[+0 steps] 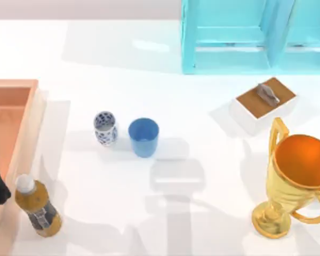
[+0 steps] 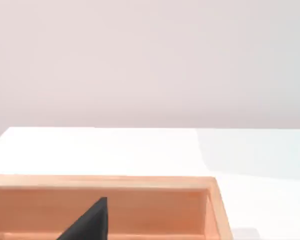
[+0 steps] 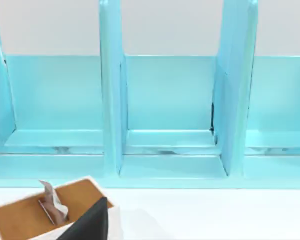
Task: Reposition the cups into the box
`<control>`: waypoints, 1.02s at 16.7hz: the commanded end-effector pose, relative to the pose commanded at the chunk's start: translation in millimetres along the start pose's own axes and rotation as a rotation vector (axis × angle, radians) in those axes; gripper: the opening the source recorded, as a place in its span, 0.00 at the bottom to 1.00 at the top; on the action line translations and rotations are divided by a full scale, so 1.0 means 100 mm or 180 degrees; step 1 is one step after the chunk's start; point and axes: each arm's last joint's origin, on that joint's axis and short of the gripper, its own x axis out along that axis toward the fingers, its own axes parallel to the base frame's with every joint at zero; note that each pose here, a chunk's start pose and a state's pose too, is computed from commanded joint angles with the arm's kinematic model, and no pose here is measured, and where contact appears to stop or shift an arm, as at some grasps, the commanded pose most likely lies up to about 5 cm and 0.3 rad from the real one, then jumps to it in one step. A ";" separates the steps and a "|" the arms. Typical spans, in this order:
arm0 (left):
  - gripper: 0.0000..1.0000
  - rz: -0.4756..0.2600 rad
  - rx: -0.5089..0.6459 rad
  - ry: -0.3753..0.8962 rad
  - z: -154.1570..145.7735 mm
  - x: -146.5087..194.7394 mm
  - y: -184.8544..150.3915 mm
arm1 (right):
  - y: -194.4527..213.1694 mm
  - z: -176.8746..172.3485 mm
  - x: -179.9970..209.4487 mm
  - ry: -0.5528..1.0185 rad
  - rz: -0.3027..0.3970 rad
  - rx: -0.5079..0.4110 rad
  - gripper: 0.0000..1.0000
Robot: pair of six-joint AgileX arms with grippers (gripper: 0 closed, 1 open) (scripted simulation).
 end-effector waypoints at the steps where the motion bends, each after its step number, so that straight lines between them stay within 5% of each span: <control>1: 1.00 0.0000 0.0000 0.0000 0.00 0.00 0.00 | 0.00 0.00 0.00 0.0000 0.0000 0.0000 1.00; 7: 1.00 -0.0118 0.0000 0.0495 0.13 0.04 -0.04 | 0.00 0.00 0.00 0.0000 0.0000 0.0000 1.00; 17: 1.00 -0.0563 -0.0050 0.2607 1.04 0.79 -0.43 | 0.00 0.00 0.00 0.0000 0.0000 0.0000 1.00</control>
